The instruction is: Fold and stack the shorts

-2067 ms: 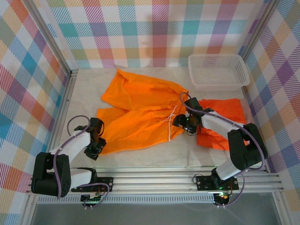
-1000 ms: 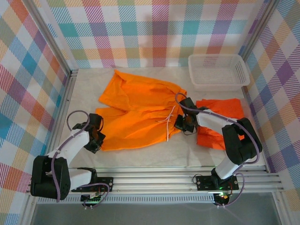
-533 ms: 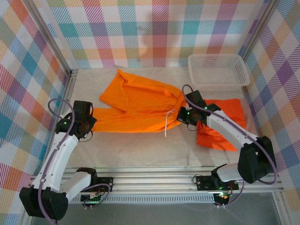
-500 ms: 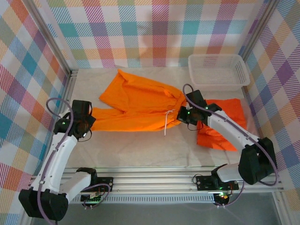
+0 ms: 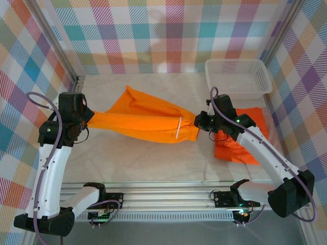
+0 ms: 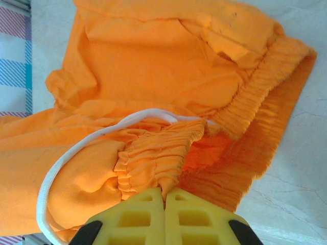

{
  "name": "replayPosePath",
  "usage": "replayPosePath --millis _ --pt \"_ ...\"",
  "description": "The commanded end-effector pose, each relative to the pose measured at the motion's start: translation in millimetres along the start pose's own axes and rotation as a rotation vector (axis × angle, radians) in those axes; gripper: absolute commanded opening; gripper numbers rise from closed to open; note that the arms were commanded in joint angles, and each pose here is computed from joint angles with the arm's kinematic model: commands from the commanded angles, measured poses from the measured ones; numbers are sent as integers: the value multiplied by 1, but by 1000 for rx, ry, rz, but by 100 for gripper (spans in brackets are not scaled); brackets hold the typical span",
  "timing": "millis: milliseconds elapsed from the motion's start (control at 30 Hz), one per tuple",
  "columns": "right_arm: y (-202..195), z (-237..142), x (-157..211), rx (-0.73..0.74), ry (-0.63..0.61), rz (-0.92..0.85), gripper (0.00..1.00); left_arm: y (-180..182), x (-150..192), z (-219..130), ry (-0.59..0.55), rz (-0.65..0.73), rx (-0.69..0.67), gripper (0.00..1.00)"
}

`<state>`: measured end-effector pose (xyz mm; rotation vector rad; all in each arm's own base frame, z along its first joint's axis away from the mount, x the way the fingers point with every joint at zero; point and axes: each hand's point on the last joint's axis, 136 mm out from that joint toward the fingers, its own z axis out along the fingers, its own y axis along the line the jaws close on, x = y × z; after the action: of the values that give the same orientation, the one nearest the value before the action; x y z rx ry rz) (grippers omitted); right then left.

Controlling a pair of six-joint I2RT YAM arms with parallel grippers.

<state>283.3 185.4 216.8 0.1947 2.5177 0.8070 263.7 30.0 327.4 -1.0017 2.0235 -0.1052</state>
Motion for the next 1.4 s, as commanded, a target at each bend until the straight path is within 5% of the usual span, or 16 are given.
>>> replayPosePath --millis 0,267,733,1000,1200,1267,1367 --pt "2 -13 -2 4 -20 10 0 -12 -22 -8 -55 40 14 0" --pt "-27 -3 -5 135 -63 104 0 -50 -20 40 4 67 6 0" --pt "-60 49 -19 221 -40 243 0 -102 11 178 151 106 -126 0" --pt "-95 86 -35 300 6 309 5 -148 36 256 247 102 -85 2" --pt "-114 101 -53 335 60 333 32 -176 62 309 335 131 -38 24" --pt "-111 96 -62 303 64 340 46 -185 60 314 337 156 -13 41" --pt "-98 73 -74 251 8 320 72 -202 37 290 297 168 59 86"
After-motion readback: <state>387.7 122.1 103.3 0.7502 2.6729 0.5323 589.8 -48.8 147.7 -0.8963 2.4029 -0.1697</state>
